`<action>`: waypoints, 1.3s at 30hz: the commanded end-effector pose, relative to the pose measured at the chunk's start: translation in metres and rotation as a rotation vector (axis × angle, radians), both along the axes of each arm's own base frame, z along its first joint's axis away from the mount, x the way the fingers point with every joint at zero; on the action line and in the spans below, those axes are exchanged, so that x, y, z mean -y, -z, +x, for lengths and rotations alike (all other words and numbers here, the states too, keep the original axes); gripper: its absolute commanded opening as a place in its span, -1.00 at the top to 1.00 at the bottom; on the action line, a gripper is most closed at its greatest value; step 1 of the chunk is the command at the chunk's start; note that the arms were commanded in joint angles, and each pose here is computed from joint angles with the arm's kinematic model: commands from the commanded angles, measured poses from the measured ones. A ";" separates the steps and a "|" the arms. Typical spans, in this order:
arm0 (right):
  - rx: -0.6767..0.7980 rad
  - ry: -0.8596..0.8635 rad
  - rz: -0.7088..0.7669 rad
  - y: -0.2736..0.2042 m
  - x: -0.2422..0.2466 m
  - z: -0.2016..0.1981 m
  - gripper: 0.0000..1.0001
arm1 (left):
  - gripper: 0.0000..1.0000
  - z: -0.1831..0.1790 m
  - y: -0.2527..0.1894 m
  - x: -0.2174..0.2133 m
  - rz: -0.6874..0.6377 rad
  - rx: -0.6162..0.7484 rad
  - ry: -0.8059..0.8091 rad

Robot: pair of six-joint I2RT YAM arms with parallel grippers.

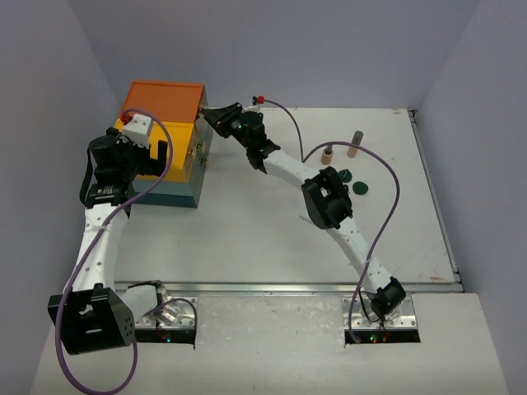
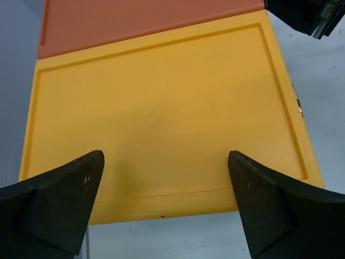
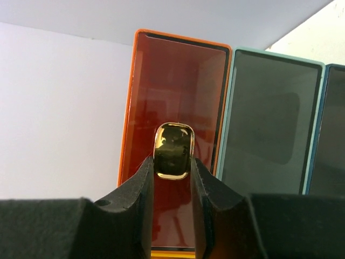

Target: Organize the makeup

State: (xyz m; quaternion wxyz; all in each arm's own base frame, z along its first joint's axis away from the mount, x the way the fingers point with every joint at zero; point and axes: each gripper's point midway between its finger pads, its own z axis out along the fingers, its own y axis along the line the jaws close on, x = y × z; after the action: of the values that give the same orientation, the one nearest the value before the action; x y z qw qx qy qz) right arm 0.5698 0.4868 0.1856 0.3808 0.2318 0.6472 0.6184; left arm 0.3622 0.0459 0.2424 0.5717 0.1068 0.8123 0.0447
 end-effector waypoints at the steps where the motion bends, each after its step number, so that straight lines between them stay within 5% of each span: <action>1: 0.092 -0.040 -0.026 -0.047 0.022 -0.021 1.00 | -1.00 -0.005 0.009 -0.005 0.006 -0.038 -0.016; 10: 0.184 -0.008 -0.147 -0.080 0.107 -0.045 1.00 | -1.00 0.003 0.001 -0.008 -0.008 -0.041 -0.037; 14: 0.154 -0.013 -0.208 -0.058 0.129 -0.057 1.00 | -1.00 0.002 -0.002 -0.008 -0.008 -0.031 -0.041; 17: 0.156 -0.045 -0.244 -0.057 0.135 -0.061 0.67 | -1.00 0.002 -0.001 -0.009 -0.008 -0.035 -0.045; 19: 0.129 -0.052 -0.292 -0.050 0.139 -0.062 0.22 | -1.00 0.001 -0.001 -0.009 -0.008 -0.039 -0.045; 22: 0.130 -0.034 -0.324 -0.048 0.149 -0.060 -0.20 | -1.00 -0.001 -0.002 -0.008 -0.009 -0.036 -0.043; 25: 0.152 -0.031 -0.361 -0.054 0.165 -0.061 -0.37 | -1.00 -0.003 -0.005 -0.008 -0.004 -0.032 -0.043; 33: 0.254 -0.060 -0.843 -0.073 0.219 -0.108 -0.43 | -1.00 -0.006 -0.014 -0.004 -0.009 -0.010 -0.029; 39: 0.079 0.014 -1.157 -0.048 0.304 -0.137 -0.42 | -1.00 -0.001 -0.011 0.000 -0.033 -0.015 -0.010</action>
State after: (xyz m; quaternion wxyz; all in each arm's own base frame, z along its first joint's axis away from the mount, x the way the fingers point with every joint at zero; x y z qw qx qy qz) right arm 0.4572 0.2515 0.2660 0.5030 -0.0060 0.8039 0.3173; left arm 0.3601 0.0478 0.2424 0.5599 0.0960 0.8218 0.0439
